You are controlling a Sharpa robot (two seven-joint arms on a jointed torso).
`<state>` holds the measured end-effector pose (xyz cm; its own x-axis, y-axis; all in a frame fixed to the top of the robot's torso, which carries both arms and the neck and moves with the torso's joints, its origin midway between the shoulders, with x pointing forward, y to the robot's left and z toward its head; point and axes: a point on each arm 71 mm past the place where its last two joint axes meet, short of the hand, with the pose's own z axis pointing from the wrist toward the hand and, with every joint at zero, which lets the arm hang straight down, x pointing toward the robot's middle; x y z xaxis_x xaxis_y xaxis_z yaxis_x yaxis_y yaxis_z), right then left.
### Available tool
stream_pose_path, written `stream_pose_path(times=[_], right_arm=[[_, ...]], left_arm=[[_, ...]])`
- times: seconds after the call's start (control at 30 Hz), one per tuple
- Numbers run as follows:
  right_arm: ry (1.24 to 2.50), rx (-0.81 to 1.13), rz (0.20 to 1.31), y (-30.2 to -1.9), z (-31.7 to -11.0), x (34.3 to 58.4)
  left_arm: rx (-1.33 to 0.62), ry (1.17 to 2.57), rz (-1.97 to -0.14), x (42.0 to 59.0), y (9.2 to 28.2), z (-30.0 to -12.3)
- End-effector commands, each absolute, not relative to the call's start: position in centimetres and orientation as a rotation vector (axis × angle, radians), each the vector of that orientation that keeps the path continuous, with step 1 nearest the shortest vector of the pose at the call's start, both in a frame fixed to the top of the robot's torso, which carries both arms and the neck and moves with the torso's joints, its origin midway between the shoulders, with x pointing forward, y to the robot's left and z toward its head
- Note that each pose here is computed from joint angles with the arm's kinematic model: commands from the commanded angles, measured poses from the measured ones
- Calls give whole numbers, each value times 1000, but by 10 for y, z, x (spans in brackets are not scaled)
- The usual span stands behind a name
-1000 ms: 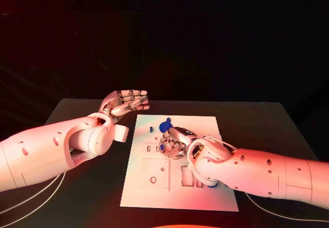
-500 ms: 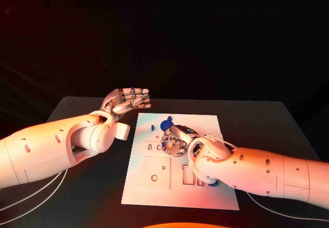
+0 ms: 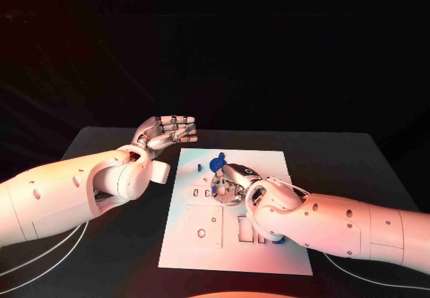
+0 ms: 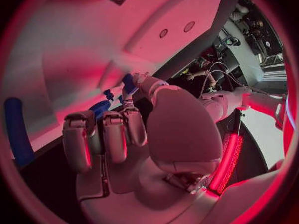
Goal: Assemble the parts on the task board
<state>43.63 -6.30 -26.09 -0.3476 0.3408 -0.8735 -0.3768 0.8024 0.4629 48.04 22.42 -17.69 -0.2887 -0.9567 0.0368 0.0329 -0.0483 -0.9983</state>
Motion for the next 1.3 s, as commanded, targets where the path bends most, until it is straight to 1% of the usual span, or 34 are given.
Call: stream_pose_path(times=[0.03,0.6,0.83,0.93,1.07,1.17,1.3], right_arm=[[1805,-49,718,-64,-266,435],[1784,-39,735,-64,-265,435],[1733,-21,771,-65,-260,433],[1696,-7,798,-67,-256,431],[1643,12,843,-72,-245,429],[1611,38,882,-80,-234,430],[1593,93,928,-96,-218,435]], left_arm=[[-1045,1376,-1495,480,222,-176],[-1048,1377,-1491,480,223,-176],[-1044,1382,-1485,480,224,-176],[-1036,1392,-1473,481,224,-177],[-1015,1427,-1434,483,225,-179],[-994,1479,-1379,484,226,-183],[-955,1584,-1293,486,226,-189]])
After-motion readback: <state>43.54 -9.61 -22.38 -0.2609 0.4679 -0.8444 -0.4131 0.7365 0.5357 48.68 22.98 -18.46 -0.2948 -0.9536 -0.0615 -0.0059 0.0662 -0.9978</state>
